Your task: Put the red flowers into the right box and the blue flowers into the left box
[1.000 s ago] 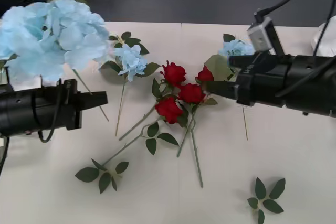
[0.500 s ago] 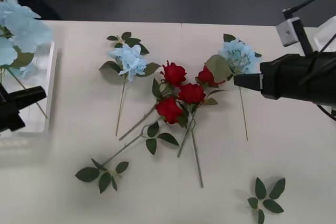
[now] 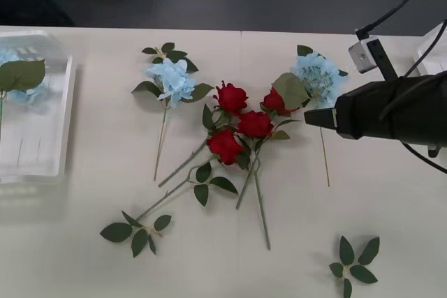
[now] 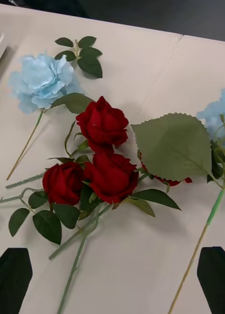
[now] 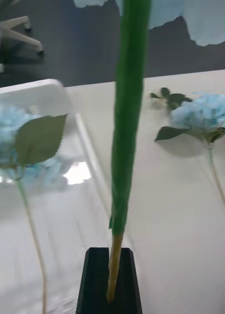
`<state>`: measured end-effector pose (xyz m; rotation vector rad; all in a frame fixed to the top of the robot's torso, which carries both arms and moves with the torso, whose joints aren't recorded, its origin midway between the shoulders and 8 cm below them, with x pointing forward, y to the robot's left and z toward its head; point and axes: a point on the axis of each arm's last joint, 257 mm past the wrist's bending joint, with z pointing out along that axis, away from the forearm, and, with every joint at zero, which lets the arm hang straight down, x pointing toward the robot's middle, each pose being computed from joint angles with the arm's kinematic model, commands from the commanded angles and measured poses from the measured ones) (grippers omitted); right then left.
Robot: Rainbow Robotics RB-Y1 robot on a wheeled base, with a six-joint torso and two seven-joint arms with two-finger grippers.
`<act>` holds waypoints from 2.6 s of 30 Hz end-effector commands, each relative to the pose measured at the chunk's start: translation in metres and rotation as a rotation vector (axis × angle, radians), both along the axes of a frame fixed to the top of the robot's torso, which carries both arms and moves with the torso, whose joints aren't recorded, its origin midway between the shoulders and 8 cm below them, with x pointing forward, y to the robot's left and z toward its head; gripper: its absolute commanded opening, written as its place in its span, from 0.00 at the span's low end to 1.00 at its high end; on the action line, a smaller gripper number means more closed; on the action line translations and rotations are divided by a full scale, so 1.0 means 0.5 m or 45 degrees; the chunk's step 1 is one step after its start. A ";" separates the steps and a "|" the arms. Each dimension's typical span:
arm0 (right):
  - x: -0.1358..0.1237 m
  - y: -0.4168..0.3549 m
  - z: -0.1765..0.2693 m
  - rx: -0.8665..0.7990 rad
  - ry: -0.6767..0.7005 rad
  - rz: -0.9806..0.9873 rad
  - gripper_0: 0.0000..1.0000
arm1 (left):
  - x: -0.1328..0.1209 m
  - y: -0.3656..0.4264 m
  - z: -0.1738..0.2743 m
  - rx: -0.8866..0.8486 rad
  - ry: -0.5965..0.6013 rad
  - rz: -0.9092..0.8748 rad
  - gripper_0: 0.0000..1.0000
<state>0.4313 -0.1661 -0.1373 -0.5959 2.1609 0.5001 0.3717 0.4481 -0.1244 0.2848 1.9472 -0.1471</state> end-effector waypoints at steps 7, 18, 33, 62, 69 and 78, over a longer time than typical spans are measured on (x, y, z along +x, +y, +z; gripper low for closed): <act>-0.003 0.016 -0.028 -0.064 0.056 -0.023 1.00 | -0.018 0.174 0.009 0.003 0.189 0.447 0.00; 0.022 0.012 -0.087 -0.177 0.121 -0.030 1.00 | 0.049 0.272 -0.035 -0.058 0.462 0.655 0.00; 0.062 0.007 -0.105 -0.082 0.236 -0.195 1.00 | 0.211 0.291 -0.131 -0.122 0.587 0.724 0.00; 0.198 -0.056 -0.167 0.020 0.342 -0.610 1.00 | 0.279 0.199 -0.253 -0.256 0.637 0.649 1.00; 0.235 -0.076 -0.226 -0.047 0.333 -0.657 1.00 | 0.256 0.174 -0.183 -0.291 0.580 0.559 1.00; 0.265 -0.066 -0.255 -0.040 0.340 -0.670 1.00 | 0.191 0.074 -0.064 -0.380 0.480 0.342 1.00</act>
